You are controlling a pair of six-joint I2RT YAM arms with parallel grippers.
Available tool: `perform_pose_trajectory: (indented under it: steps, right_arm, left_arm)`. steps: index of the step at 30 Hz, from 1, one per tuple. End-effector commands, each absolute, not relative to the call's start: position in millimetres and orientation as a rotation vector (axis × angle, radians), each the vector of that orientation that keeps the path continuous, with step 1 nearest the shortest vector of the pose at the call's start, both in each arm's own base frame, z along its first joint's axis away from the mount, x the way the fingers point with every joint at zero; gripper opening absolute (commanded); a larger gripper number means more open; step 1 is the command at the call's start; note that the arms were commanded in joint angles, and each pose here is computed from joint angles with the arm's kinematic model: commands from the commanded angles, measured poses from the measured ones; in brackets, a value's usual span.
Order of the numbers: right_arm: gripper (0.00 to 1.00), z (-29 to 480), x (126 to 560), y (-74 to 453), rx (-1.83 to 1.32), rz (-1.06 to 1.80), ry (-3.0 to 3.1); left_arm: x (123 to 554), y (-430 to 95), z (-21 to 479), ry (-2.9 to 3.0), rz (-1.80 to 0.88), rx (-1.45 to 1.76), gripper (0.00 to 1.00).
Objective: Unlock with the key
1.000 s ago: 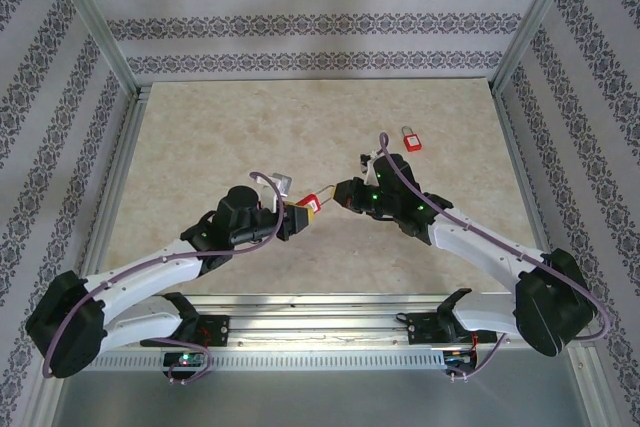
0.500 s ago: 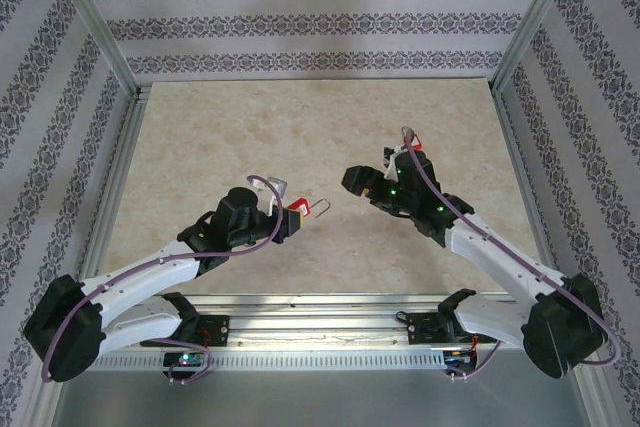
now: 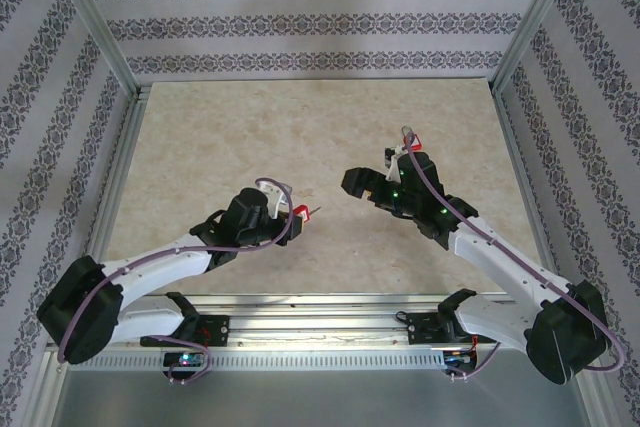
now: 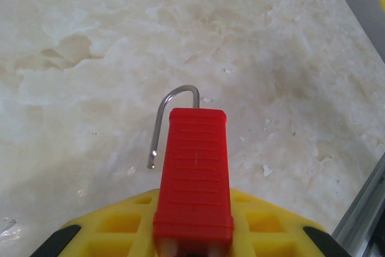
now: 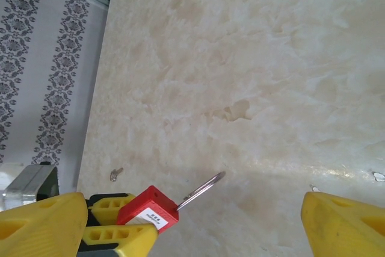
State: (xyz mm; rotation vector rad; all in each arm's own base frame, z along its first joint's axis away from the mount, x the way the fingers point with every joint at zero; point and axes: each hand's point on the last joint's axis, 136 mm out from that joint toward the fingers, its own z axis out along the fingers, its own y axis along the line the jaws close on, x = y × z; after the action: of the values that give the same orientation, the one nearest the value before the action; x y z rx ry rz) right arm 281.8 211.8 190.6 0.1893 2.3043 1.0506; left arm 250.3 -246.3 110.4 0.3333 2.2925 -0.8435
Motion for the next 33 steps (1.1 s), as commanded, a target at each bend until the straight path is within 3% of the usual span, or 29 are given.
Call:
perform_pose_trajectory:
  steps: [1,10,33]
  right_arm:
    - [0.91,188,285,207,0.174,1.002,2.302]
    - [0.92,177,289,210,0.176,0.990,2.336]
    - [0.93,167,292,212,0.183,0.983,2.364]
  left_arm:
    - [256,-253,115,2.249,-0.918,0.295,0.00]
    - [251,-264,100,2.270,-1.052,0.224,0.00]
    - [263,-252,60,2.323,-1.090,0.120,0.00]
